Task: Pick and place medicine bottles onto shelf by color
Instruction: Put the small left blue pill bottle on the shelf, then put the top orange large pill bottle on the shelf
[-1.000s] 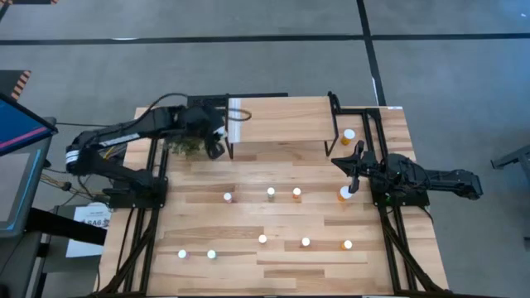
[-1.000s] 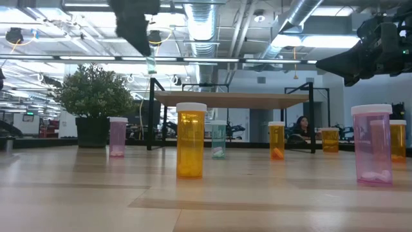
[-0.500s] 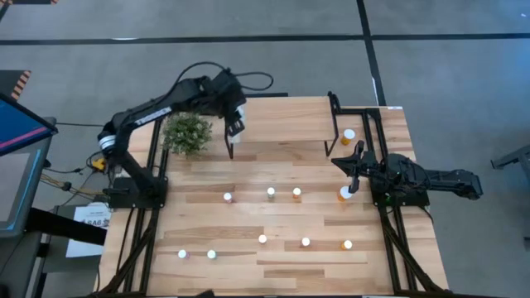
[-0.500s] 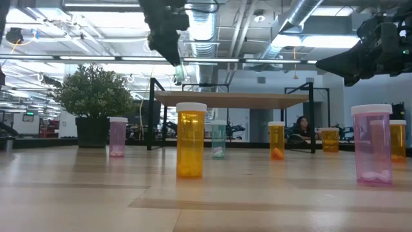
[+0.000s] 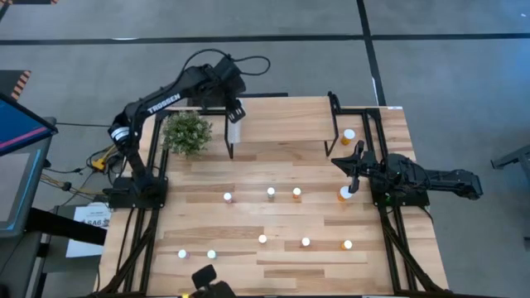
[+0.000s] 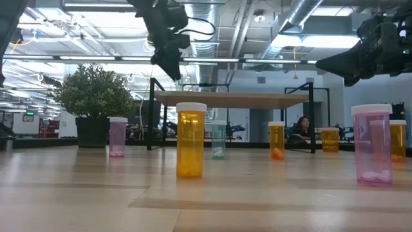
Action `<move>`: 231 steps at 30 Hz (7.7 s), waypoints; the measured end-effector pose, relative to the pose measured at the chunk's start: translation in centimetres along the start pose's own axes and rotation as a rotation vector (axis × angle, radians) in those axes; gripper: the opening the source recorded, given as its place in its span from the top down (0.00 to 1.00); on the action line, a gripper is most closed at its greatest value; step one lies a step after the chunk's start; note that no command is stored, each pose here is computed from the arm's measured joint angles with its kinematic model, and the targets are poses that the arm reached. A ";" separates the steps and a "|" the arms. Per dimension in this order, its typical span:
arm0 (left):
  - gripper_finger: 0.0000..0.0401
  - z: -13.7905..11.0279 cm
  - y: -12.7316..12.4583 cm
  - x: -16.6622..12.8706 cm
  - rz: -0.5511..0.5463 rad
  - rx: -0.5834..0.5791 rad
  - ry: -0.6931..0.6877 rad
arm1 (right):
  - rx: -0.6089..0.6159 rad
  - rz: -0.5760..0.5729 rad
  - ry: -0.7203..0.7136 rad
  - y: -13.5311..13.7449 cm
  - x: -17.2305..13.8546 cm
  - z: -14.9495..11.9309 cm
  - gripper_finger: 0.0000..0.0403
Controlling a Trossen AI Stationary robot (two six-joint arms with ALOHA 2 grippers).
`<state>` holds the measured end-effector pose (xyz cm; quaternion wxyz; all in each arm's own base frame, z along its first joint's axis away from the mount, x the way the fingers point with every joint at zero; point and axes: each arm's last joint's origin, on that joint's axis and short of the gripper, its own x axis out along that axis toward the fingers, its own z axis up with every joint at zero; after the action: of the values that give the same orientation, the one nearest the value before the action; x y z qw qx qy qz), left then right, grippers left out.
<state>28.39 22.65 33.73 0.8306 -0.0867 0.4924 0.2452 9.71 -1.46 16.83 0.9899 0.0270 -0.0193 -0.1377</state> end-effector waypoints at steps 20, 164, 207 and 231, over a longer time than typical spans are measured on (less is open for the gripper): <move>0.73 0.0 1.3 1.3 -0.010 -0.015 0.010 | 0.000 0.000 0.000 0.0 0.0 0.0 0.92; 1.00 -17.5 -10.1 -10.8 -0.637 0.131 -0.837 | 0.000 0.000 0.000 0.0 0.0 0.0 0.92; 1.00 -19.8 -13.6 -7.8 -0.565 0.284 -1.259 | 0.000 0.000 0.000 0.0 0.0 0.0 0.92; 1.00 -19.1 -12.1 -7.6 -0.468 0.239 -1.304 | 0.121 0.021 -0.260 0.1 -0.3 2.5 0.92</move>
<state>16.59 2.35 29.56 0.9913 0.0662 -0.1138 0.0061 9.29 -1.43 19.35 0.9770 0.0683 -0.1562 -0.1284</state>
